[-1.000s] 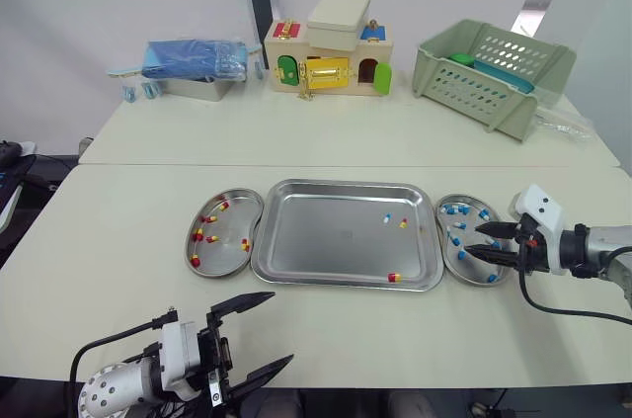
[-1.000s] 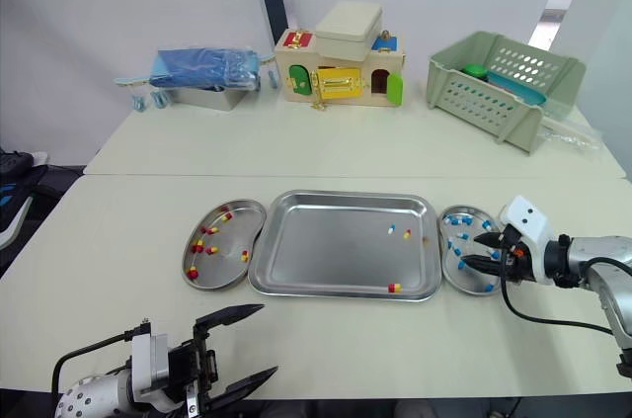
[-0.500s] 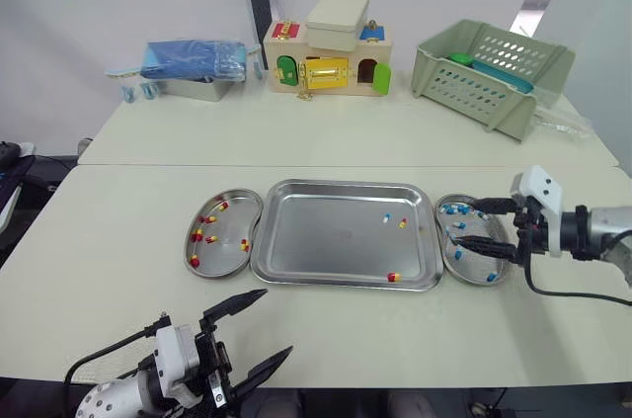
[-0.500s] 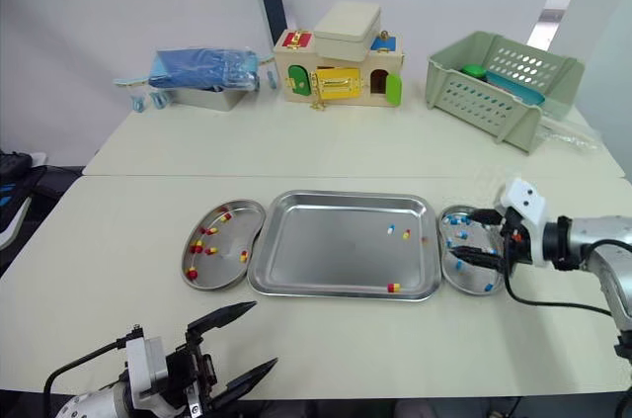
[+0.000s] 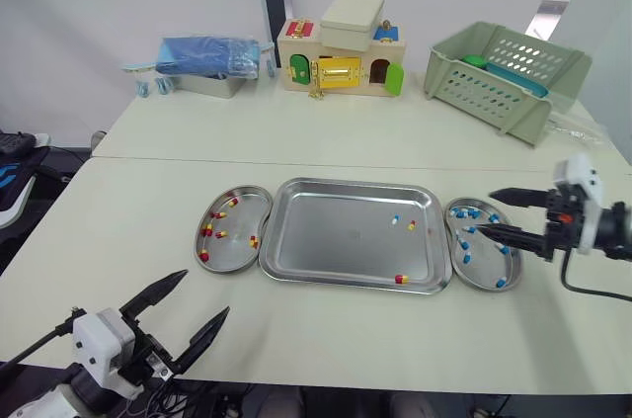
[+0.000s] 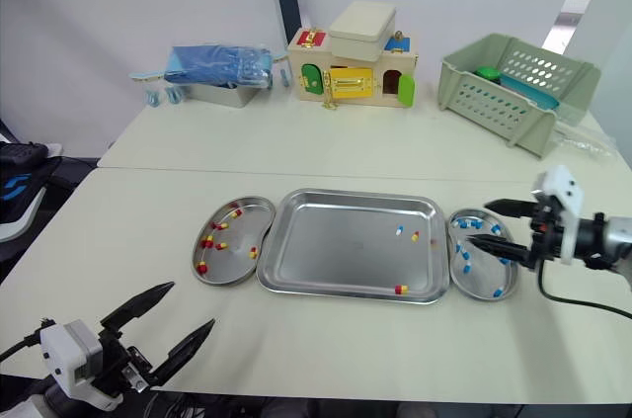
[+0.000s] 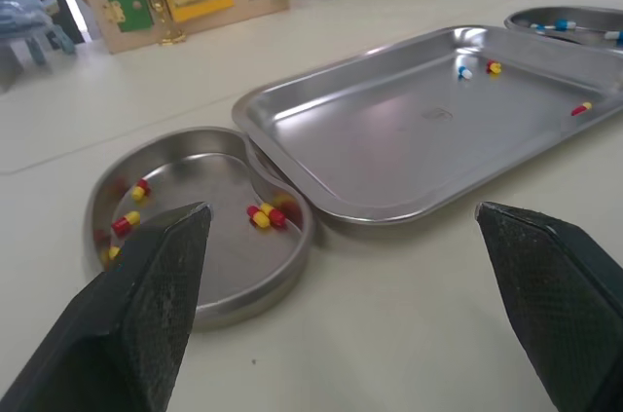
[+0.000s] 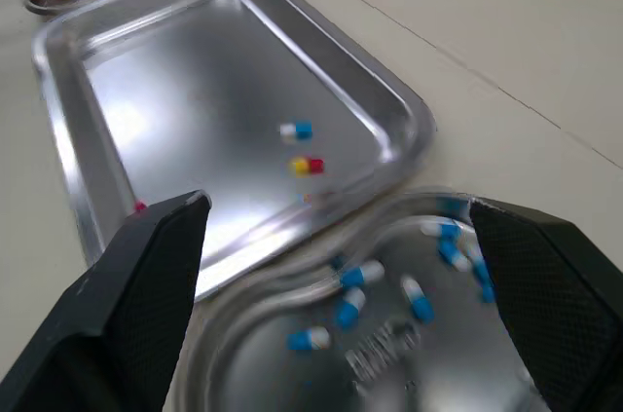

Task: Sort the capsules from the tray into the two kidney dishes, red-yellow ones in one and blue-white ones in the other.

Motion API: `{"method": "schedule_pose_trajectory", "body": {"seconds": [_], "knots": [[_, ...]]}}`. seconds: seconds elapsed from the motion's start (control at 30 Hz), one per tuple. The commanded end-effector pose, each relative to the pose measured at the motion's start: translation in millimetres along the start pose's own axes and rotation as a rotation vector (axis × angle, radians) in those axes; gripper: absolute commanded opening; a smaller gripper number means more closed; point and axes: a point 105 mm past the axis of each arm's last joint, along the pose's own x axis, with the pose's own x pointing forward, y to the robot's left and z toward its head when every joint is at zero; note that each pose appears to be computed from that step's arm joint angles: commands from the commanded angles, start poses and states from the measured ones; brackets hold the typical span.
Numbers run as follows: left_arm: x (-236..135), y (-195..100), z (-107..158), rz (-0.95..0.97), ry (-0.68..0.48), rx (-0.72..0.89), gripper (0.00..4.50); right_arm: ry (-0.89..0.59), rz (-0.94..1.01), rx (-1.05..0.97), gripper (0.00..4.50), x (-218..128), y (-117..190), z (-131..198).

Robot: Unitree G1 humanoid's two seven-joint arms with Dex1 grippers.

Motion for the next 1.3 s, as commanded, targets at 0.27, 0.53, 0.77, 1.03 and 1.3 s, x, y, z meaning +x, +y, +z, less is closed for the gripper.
{"method": "schedule_pose_trajectory", "body": {"seconds": [0.27, 0.53, 0.77, 1.03, 1.3], "knots": [[4.4, -5.9, 6.6, -0.060, -0.025, 0.025, 4.50, 0.054, -0.255, -0.029, 4.47, -57.4, -60.7, -31.8], [7.6, -12.5, 5.5, -0.086, -0.029, 0.018, 4.50, 0.044, -0.218, -0.057, 4.47, -48.7, -56.0, -27.8], [10.5, -18.7, 3.3, -0.119, -0.027, 0.013, 4.50, 0.039, -0.123, -0.100, 4.47, -31.1, -40.9, -12.9], [19.1, -40.1, -1.1, -0.234, -0.048, 0.007, 4.50, 0.092, 0.183, -0.213, 4.47, 30.7, 25.1, 29.9], [26.2, -48.4, -4.5, -0.286, -0.074, 0.005, 4.50, 0.114, 0.302, -0.248, 4.47, 110.5, 65.9, 59.6]]}}
